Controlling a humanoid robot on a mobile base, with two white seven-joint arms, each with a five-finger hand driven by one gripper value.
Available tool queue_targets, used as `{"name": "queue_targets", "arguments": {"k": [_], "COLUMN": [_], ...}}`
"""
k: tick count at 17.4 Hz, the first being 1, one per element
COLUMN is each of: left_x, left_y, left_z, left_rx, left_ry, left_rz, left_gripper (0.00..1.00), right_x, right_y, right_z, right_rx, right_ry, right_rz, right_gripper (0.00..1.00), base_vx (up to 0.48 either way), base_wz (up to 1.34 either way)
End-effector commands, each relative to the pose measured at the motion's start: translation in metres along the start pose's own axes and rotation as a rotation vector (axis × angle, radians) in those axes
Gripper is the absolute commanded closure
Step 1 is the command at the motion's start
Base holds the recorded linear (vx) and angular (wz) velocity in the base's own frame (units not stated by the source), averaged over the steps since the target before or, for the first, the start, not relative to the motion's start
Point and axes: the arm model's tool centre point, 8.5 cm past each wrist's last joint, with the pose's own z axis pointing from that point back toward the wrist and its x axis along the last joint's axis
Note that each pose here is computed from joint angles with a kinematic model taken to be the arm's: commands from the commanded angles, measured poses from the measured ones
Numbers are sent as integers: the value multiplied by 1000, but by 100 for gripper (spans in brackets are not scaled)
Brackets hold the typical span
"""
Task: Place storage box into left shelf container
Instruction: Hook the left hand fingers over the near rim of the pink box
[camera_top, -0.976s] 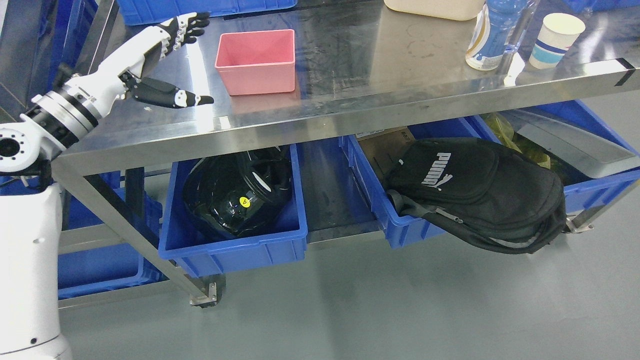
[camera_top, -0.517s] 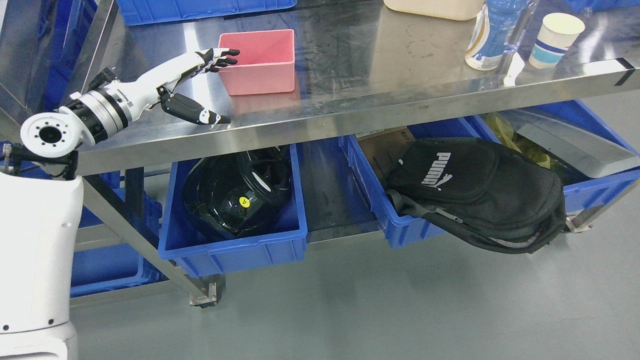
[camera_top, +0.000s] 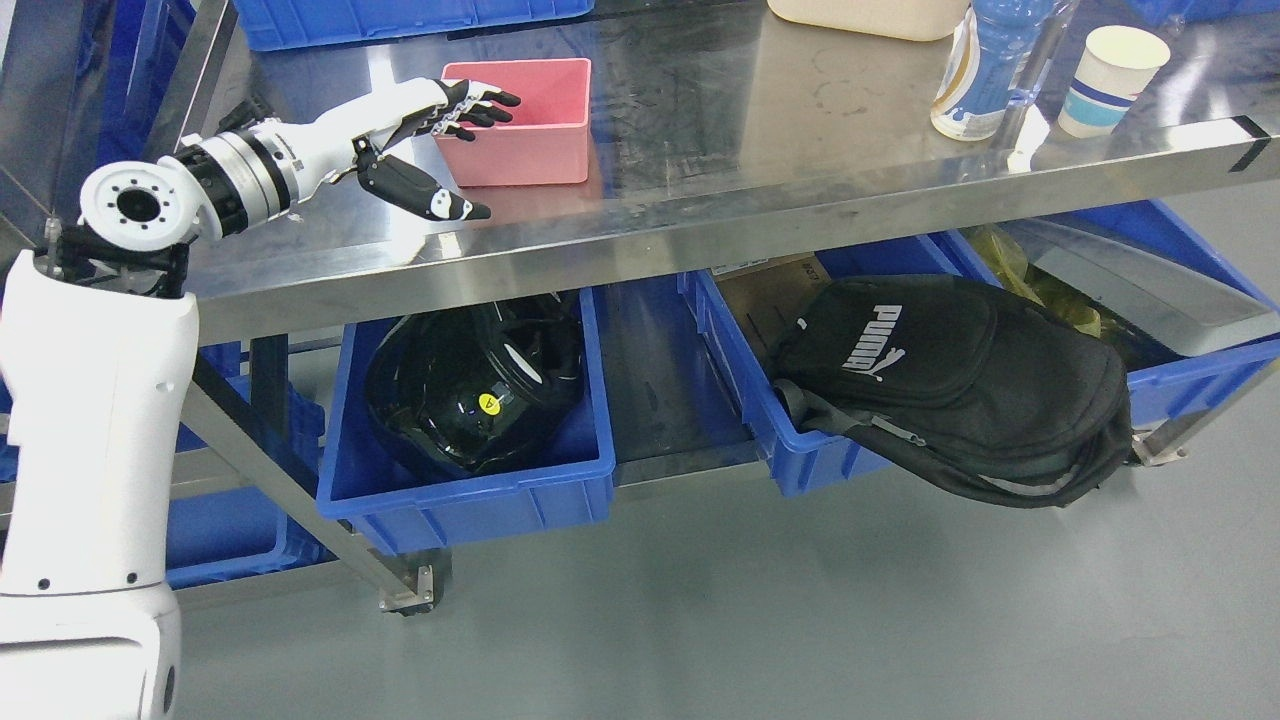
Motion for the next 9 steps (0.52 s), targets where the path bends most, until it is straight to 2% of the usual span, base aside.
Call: {"name": "queue_targets", "arguments": {"k": [1, 9], "left_x": [-7, -17], "left_y": [-18, -37], "left_z": [-40, -55], "left_rx": [-134, -221], "left_ry": [60, 115], "left_rz": [63, 105], "left_gripper": [22, 30], "right_x": [2, 2], "right_y": [-11, -11], "right_z": [0, 0], "right_rx": [-17, -17], "right_ry": [-11, -11], "right_rz": [-1, -1], "right_gripper": [0, 0], "base_vx": [0, -3], "base_wz": [0, 6]}}
